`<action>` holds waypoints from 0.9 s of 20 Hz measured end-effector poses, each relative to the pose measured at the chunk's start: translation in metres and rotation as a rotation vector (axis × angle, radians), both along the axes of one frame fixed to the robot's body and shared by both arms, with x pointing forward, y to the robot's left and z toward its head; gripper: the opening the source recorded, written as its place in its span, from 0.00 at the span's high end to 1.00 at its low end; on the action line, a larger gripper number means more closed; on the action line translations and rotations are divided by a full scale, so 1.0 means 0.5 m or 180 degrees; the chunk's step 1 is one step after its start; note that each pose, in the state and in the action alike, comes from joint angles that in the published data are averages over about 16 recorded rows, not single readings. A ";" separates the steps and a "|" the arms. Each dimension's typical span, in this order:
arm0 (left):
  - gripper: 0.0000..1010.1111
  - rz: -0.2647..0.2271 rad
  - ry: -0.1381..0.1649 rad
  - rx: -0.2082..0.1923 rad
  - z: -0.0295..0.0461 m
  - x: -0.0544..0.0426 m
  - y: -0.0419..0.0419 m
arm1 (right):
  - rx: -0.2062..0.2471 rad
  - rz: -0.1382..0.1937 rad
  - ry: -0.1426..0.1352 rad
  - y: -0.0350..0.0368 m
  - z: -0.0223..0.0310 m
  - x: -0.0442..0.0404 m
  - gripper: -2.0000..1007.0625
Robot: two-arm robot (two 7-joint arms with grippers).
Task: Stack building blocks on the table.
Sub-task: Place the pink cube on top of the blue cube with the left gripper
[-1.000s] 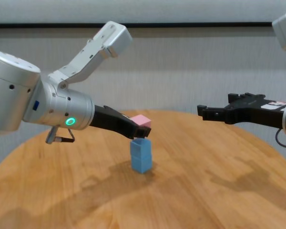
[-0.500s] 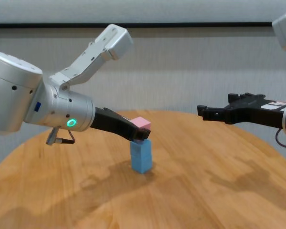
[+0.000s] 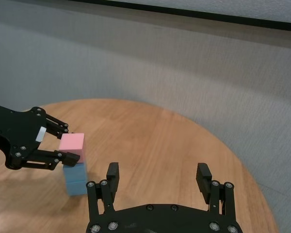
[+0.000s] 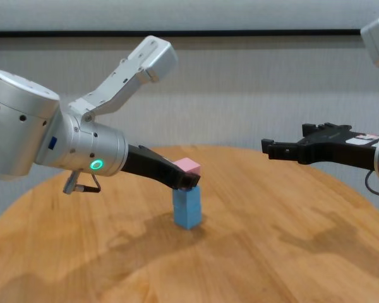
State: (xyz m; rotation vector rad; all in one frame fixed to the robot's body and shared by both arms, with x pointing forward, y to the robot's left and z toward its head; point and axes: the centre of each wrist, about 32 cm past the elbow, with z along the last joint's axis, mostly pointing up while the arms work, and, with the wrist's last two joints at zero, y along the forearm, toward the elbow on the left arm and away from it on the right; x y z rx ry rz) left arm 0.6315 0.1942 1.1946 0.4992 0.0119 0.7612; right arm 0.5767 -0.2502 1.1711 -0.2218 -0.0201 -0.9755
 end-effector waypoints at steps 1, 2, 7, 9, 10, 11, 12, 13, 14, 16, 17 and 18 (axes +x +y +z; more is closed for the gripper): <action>0.61 0.0001 0.0004 0.0001 0.000 0.000 0.000 | 0.0000 0.0000 0.0000 0.000 0.000 0.000 0.01; 0.61 0.0001 0.0008 0.0001 -0.001 0.000 -0.001 | 0.0000 0.0000 0.0000 0.000 0.000 0.000 0.01; 0.59 0.0001 0.0028 -0.0002 -0.002 0.001 -0.002 | 0.0000 0.0000 0.0000 0.000 0.000 0.000 0.01; 0.57 -0.0001 0.0032 -0.0007 -0.002 0.001 -0.002 | 0.0000 0.0000 0.0000 0.000 0.000 0.000 0.01; 0.56 -0.0002 0.0033 -0.0010 -0.002 0.001 -0.002 | 0.0000 0.0000 0.0000 0.000 0.000 0.000 0.01; 0.54 -0.0004 0.0032 -0.0013 -0.002 0.001 -0.002 | 0.0000 0.0000 0.0000 0.000 0.000 0.000 0.01; 0.52 -0.0006 0.0031 -0.0018 -0.001 0.001 -0.002 | 0.0000 0.0000 0.0000 0.000 0.000 0.000 0.01; 0.50 -0.0007 0.0027 -0.0023 0.000 0.000 -0.002 | 0.0000 0.0000 0.0000 0.000 0.000 0.000 0.01; 0.48 -0.0009 0.0022 -0.0029 0.001 0.000 -0.002 | 0.0000 0.0000 0.0000 0.000 0.000 0.000 0.01; 0.42 -0.0010 0.0005 -0.0047 0.004 -0.001 0.000 | 0.0000 0.0000 0.0000 0.000 0.000 0.000 0.01; 0.39 -0.0009 -0.0008 -0.0058 0.006 -0.002 0.001 | 0.0000 0.0000 0.0000 0.000 0.000 0.000 0.01; 0.36 -0.0005 -0.0024 -0.0070 0.008 -0.002 0.003 | 0.0000 0.0000 0.0000 0.000 0.000 0.000 0.01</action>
